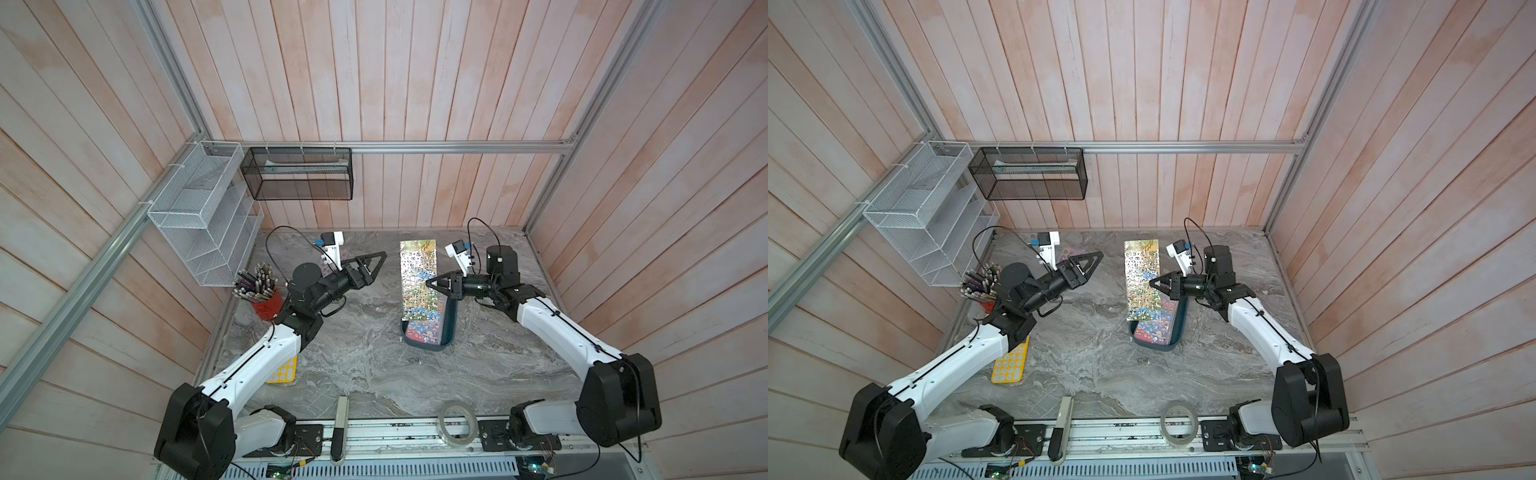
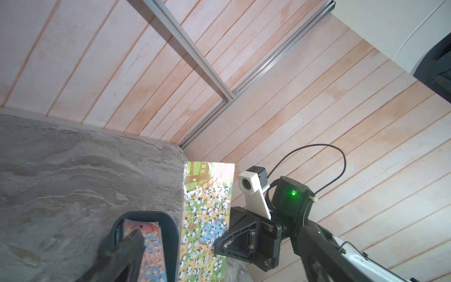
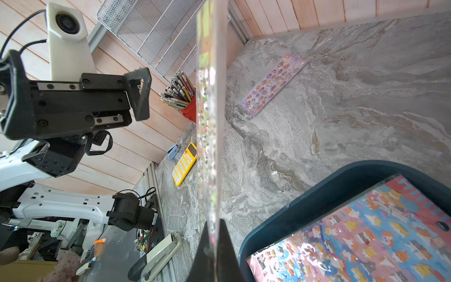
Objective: Take the stickers out of the storage box
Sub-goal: Pick up the sticker from the storage box.
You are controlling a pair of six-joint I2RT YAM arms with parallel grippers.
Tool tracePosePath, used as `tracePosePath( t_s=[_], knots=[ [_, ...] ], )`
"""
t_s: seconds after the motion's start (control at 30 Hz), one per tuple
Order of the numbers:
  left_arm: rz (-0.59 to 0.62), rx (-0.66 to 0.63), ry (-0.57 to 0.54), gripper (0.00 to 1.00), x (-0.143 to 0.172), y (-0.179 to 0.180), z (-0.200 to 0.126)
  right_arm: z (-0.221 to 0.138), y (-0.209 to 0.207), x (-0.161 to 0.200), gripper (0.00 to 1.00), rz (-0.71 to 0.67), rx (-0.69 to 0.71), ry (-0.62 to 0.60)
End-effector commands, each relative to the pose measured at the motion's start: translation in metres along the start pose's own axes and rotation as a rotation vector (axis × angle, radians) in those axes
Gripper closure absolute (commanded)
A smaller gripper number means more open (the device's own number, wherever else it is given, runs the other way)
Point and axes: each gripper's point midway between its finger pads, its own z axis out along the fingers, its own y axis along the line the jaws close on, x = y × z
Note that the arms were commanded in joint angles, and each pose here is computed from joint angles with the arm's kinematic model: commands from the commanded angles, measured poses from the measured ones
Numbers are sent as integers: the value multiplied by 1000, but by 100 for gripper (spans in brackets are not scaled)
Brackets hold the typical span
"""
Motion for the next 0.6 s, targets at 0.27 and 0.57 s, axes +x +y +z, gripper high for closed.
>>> tracePosePath(
  t_s=[0.27, 0.57],
  knots=[
    [158, 48, 239, 18, 19, -7, 23, -23, 43, -45, 100, -140, -8, -99],
    [186, 164, 364, 30, 52, -35, 40, -30, 65, -67, 100, -159, -65, -162]
  ],
)
